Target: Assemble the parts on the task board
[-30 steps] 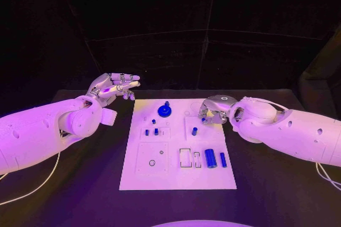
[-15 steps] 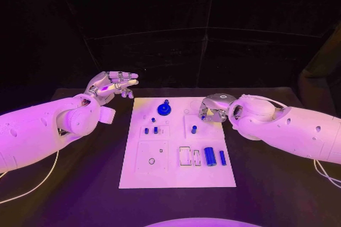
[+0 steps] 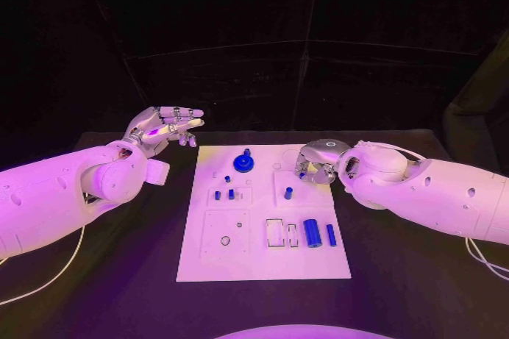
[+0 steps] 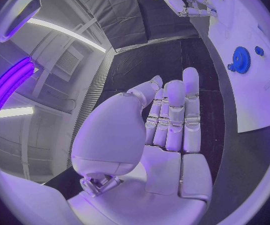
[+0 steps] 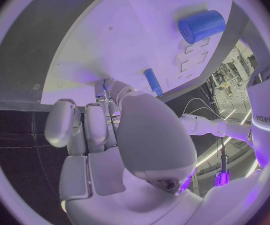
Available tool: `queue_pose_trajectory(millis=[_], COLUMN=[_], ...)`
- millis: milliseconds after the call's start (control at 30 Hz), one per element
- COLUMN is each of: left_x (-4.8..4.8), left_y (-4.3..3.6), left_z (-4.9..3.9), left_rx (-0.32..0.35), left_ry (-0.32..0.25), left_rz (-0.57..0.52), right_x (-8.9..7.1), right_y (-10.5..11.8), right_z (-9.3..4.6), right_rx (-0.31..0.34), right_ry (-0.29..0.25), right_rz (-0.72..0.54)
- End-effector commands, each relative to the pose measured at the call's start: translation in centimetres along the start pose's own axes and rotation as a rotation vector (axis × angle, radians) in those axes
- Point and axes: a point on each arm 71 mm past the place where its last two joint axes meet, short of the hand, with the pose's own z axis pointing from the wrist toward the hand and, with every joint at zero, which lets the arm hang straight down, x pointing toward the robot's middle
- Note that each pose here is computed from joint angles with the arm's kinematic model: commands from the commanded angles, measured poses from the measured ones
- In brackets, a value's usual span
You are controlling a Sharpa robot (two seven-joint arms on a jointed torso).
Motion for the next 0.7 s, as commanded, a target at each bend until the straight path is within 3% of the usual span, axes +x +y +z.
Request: queue_pose_trajectory(millis=[33,300,700], left_x=[-0.04,-0.42,-0.24], left_y=[-0.22,-0.24,-0.24], left_z=[-0.02,-0.12,-0.15], left_rx=[0.017,0.017,0.016], left_ry=[0.005,-0.004,0.001], left_rz=[-0.009,-0.005,-0.007], right_x=[0.1,-0.6,-1.6], right_y=[-0.1,0.3,0.5], right_z=[-0.3,-1.3,-2.7], right_rx=[0.015,0.005,0.002], right_ry=[-0.031,-0.108,-0.161], right_rz=[0.011,0.069,0.129])
